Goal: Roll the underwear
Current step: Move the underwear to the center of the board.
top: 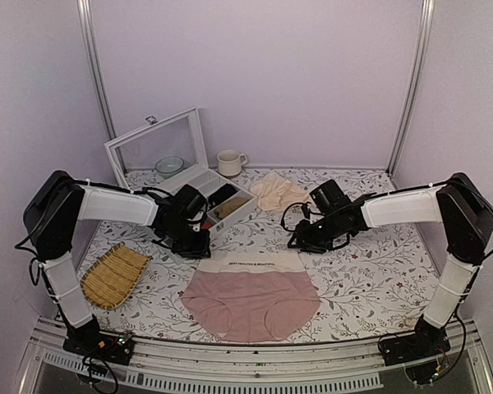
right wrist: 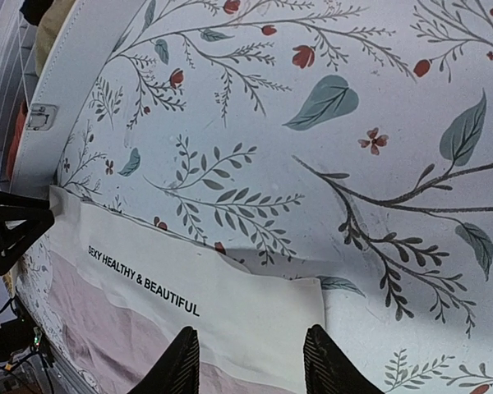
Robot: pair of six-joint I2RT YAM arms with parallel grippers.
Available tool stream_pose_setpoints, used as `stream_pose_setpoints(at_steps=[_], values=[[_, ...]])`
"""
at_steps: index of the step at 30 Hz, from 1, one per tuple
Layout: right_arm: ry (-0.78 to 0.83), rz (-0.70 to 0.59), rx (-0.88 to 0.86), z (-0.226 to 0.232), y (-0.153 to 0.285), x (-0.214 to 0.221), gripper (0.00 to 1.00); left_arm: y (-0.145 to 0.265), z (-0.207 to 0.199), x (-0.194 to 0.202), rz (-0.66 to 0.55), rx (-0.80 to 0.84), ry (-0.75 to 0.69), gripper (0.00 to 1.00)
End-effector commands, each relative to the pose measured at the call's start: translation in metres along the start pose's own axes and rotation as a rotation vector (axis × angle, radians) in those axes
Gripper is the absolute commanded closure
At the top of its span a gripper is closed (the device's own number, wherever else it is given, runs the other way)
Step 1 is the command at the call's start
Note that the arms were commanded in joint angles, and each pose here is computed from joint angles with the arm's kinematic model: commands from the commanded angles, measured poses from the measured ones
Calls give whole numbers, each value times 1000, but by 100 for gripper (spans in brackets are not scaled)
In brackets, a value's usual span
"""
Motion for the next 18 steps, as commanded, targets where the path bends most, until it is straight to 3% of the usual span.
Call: stream_pose_setpoints(at_steps=[1,18], values=[[-42,51,32,-17,-22,9,57,7,-1,-3,-9,-3,0,73],[-78,92,69,-39,-44,25,60,9,-2,-2,-5,2,-3,73]])
Point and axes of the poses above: each gripper's point midway between its finger pads, its own y axis back along the fingers, its own z axis along the line the jaws close on, x = y × z, the point moved 2 cm from there along y, back along the fingers, and after that the axes turned 6 degrees about y, right-handed, at the moved point
